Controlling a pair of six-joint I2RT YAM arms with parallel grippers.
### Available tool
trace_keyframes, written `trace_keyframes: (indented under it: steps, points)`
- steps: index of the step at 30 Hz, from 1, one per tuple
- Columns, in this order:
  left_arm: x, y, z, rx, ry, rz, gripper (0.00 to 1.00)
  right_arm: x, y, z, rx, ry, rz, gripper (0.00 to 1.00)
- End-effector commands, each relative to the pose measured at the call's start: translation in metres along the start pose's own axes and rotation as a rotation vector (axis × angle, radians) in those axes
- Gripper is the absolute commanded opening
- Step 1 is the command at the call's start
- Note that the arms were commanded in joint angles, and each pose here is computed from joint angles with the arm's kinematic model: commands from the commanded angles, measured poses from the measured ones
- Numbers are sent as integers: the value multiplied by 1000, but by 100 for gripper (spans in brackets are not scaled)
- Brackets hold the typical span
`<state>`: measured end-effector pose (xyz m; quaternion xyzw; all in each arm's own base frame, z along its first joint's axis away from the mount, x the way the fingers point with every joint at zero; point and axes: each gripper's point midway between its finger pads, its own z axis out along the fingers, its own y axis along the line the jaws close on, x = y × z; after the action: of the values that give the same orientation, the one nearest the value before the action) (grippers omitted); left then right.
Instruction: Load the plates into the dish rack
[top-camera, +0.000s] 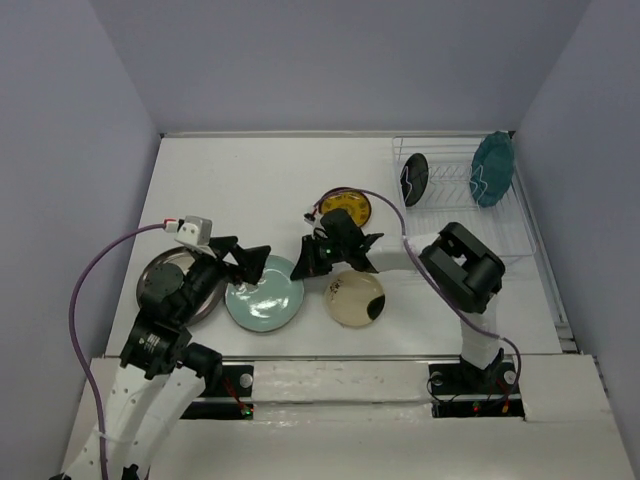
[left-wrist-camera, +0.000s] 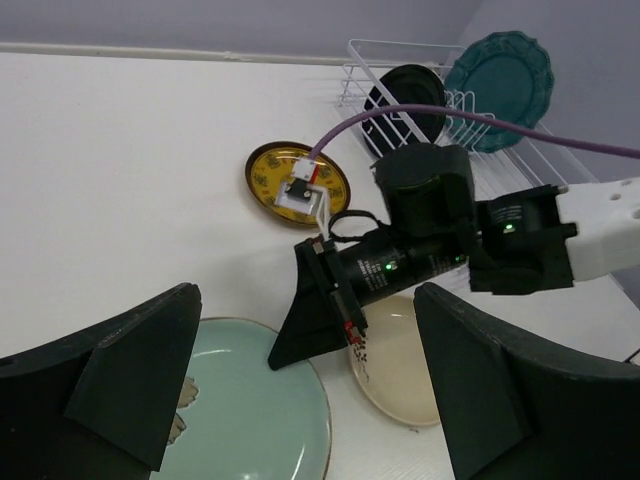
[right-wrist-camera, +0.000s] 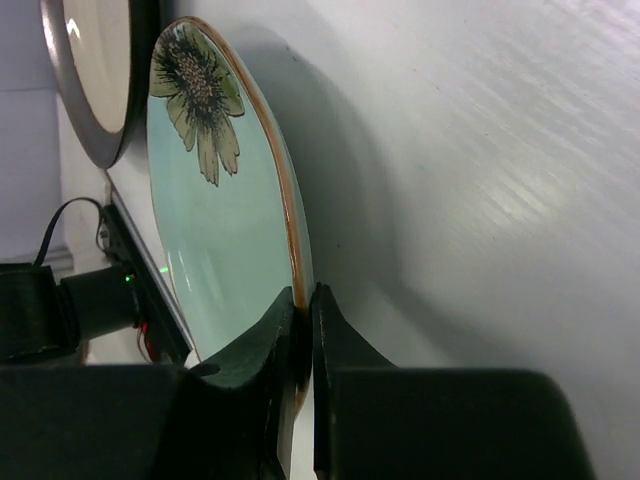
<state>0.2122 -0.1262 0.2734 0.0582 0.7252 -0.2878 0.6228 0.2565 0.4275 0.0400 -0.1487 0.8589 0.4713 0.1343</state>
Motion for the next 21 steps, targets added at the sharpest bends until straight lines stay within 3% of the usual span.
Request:
trace_keyframes:
  steps: [1,7,11,15,21]
  points:
    - [-20,-9,-6,34,-70,25,99,-88,73,-66,5,-350,-204,7]
    - [-23,-11,-9,42,-87,23,99,-165,77,-196,140,-689,-216,7]
    - [-23,-15,-12,60,-93,23,99,-202,62,-324,307,-958,-212,7]
    - [-24,-18,-15,73,-101,20,99,-218,23,-446,766,-1169,-193,7]
    - [-24,-22,-16,92,-103,22,99,-225,2,-557,1248,-1270,-192,7]
